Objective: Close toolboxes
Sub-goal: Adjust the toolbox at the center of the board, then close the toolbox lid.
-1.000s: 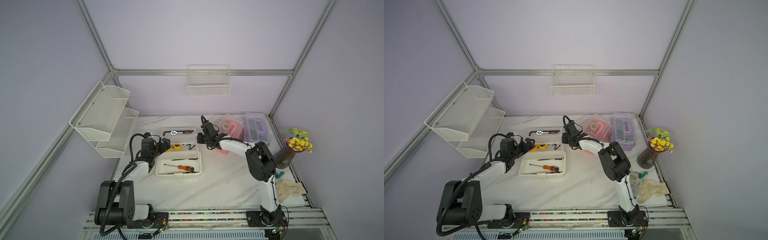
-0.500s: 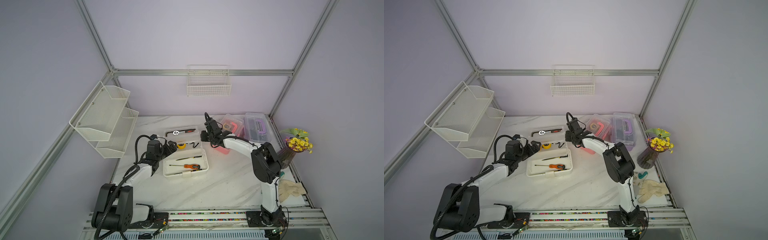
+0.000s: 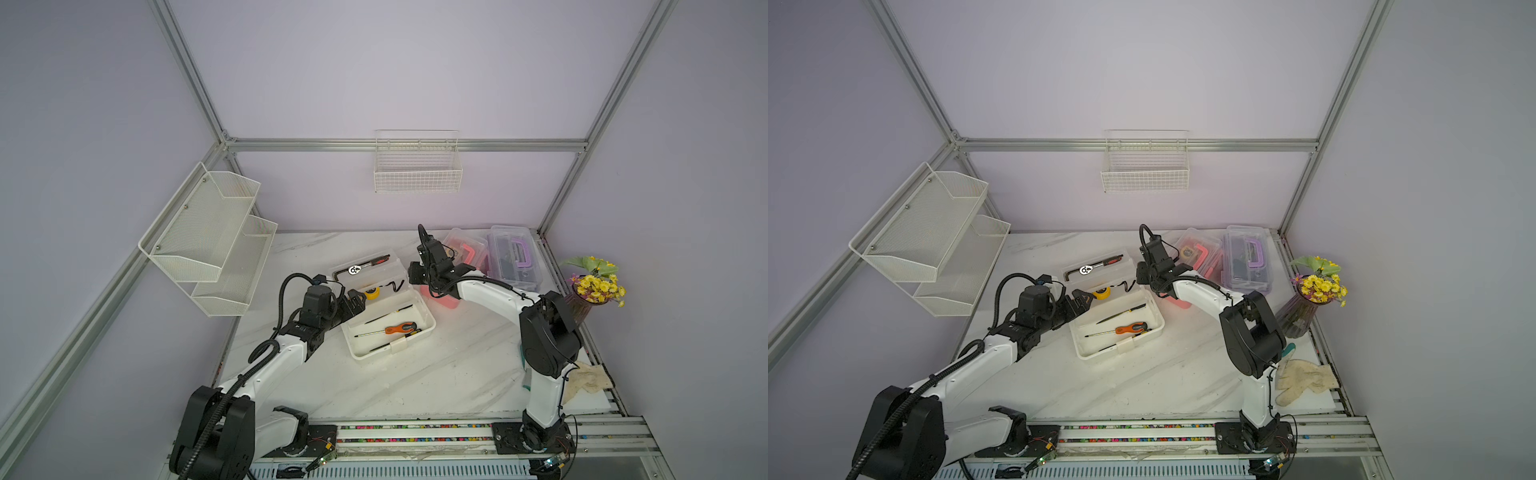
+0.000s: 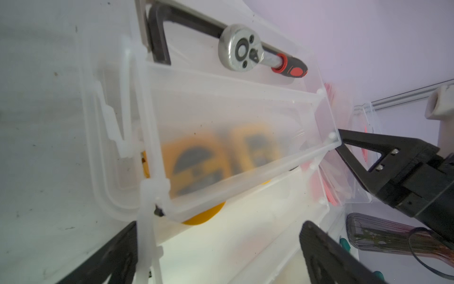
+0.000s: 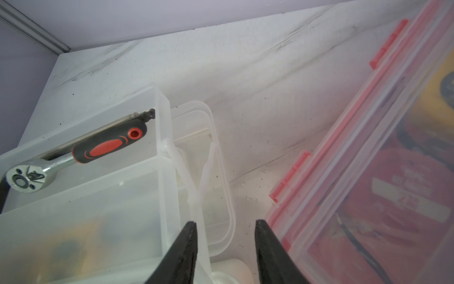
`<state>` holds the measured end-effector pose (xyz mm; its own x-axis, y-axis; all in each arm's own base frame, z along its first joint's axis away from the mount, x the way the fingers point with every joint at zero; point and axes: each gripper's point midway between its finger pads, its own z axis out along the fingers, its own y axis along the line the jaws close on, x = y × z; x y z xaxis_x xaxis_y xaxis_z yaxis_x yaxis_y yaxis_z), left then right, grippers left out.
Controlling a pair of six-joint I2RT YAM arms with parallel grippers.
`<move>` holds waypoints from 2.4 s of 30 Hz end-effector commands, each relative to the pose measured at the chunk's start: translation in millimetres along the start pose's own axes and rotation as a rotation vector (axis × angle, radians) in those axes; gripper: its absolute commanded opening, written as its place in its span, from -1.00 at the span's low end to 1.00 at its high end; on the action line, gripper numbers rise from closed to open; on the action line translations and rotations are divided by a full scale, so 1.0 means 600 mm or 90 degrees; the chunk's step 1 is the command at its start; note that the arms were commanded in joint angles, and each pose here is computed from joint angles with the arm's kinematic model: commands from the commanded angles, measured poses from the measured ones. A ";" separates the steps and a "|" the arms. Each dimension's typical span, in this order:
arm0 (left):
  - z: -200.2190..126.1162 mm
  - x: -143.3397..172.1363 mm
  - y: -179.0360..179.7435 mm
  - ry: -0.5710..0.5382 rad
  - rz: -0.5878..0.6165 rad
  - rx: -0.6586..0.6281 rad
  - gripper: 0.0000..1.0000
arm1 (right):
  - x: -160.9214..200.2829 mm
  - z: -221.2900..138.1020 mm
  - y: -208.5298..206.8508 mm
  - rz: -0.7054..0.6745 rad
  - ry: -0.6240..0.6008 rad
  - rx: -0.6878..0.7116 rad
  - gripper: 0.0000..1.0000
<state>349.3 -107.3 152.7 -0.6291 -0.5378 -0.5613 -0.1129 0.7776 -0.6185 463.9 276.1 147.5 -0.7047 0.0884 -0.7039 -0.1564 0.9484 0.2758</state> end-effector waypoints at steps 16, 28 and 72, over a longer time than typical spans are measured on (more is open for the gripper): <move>0.064 -0.194 0.134 -0.101 -0.014 -0.169 0.86 | -0.083 -0.071 -0.019 -0.040 -0.066 0.032 0.23; 0.109 -0.154 0.155 -0.038 -0.014 -0.140 0.42 | -0.071 -0.101 -0.016 -0.021 -0.089 -0.020 0.94; 0.187 -0.127 0.208 0.006 -0.026 -0.130 -0.48 | -0.061 -0.095 -0.013 -0.013 -0.075 -0.031 0.94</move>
<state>456.5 -15.1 55.7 -0.6426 -0.5813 -0.4992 -0.2830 0.7855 -0.5504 450.7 247.9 200.4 -0.6231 0.0891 -0.7770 -0.2019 0.9415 0.2699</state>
